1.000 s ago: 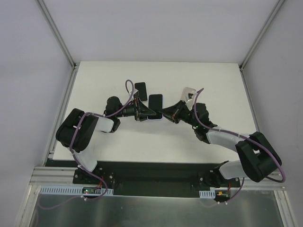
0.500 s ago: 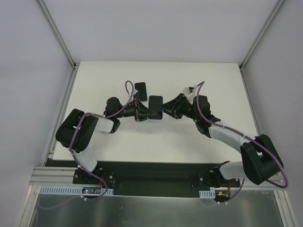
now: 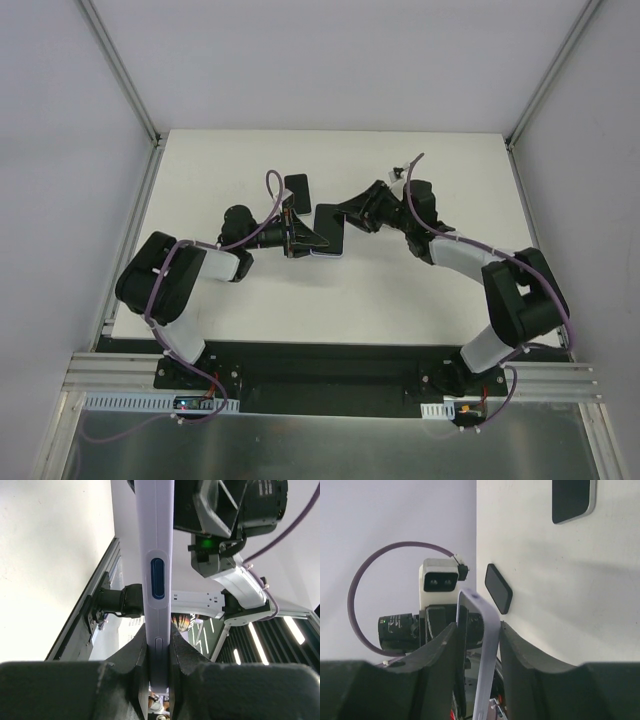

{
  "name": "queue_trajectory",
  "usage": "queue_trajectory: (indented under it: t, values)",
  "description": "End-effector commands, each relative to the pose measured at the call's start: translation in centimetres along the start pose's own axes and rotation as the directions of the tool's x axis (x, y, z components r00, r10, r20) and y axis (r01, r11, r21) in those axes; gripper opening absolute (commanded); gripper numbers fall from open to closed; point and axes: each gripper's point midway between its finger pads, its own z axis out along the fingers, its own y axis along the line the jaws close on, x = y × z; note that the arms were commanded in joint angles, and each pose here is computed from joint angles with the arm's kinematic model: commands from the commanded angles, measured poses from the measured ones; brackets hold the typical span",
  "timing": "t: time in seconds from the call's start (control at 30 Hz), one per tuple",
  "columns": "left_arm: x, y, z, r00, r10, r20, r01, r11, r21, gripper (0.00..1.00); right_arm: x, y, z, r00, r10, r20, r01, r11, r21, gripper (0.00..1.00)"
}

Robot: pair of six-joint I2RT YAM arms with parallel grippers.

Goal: Take the phone out of the phone case
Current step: Remove the phone case from the phone.

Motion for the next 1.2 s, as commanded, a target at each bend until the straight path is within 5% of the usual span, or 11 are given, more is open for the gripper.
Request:
queue_trajectory:
  t: [0.0, 0.5, 0.57, 0.9, 1.17]
  values:
    - [2.6, -4.9, -0.7, 0.955, 0.294, -0.049, -0.283, 0.946, 0.156, 0.00, -1.9, 3.6, 1.0, 1.000, 0.009, 0.014, -0.007, 0.987, -0.160, 0.37]
    - [2.9, -5.2, -0.9, 0.950, 0.308, -0.051, -0.297, 0.942, 0.158, 0.00, -2.0, 4.5, -0.2, 0.993, 0.119, 0.017, -0.110, 0.953, -0.282, 0.12]
    - [2.8, -5.1, -0.9, 0.950, 0.307, -0.051, -0.296, 0.942, 0.156, 0.00, -1.8, 5.3, -0.8, 0.993, 0.119, 0.009, -0.109, 0.937, -0.331, 0.01]
    - [3.2, -4.2, -0.9, 0.944, 0.317, -0.089, -0.302, 0.941, 0.151, 0.00, 0.1, 9.4, -5.1, 0.988, 0.138, -0.065, -0.151, 0.819, -0.554, 0.02]
    - [4.5, -7.0, -1.4, 0.879, 0.468, -0.087, -0.439, 0.867, 0.236, 0.00, -1.1, 15.2, -8.0, 0.984, 0.166, -0.072, -0.172, 0.731, -0.661, 0.01]
